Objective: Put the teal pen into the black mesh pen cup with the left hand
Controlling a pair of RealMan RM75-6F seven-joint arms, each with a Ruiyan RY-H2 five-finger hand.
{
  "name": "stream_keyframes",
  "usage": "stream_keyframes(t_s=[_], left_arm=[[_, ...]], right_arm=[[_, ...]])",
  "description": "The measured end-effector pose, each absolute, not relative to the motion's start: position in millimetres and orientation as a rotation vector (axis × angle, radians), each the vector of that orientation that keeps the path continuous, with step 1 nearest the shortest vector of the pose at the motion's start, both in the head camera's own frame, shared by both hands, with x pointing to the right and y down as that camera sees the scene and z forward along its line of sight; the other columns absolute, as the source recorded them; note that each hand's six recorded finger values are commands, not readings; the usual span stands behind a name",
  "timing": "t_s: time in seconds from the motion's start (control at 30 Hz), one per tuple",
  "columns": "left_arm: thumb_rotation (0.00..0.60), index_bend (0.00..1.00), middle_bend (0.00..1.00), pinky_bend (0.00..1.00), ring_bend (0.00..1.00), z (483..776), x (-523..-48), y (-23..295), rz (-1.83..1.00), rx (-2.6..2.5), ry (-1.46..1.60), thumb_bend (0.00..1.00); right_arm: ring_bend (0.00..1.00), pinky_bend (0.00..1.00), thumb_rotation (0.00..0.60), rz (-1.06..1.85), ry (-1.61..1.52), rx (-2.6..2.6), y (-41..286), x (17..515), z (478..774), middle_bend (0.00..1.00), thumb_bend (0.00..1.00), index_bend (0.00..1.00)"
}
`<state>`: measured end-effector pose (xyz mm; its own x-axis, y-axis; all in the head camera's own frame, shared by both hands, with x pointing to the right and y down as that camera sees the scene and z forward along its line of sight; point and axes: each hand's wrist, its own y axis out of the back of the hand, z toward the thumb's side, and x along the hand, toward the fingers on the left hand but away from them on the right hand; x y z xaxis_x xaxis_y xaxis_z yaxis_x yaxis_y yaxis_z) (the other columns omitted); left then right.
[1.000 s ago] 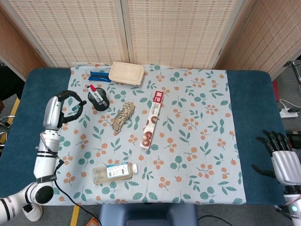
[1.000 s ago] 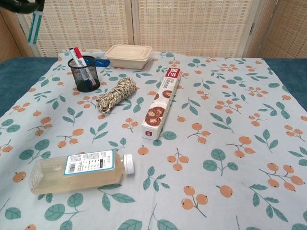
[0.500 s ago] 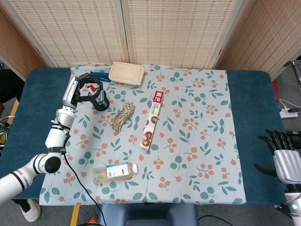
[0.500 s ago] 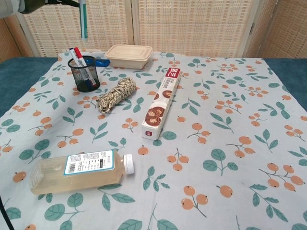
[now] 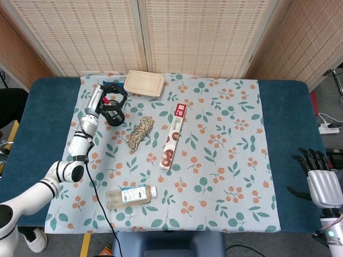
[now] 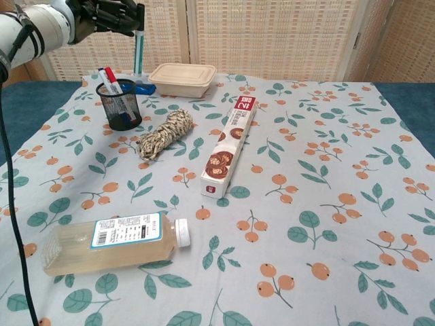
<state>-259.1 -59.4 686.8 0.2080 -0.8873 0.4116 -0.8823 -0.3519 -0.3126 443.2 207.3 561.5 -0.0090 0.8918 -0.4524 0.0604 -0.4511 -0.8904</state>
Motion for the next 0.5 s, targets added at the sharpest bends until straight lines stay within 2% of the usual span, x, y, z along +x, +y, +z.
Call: stream_keyframes(t_s=[0.23,0.5], left_arm=[[0.6,0.58,0.58,0.29,0.28,706,-267,-67,-0.937,-2.379,1.75,0.36],[0.6,0.59,0.58,0.29,0.28,714,-284,-70,-0.996,-2.328,1.75,0.36]], right_arm=[[0.04,0.0,0.6,1.554,-0.998,-1.57,208,444,563,0.08,0.0,0.22],[0.04,0.0,0.6,1.565,-0.994,-1.567,208,444,565,0.08,0.0,0.22]])
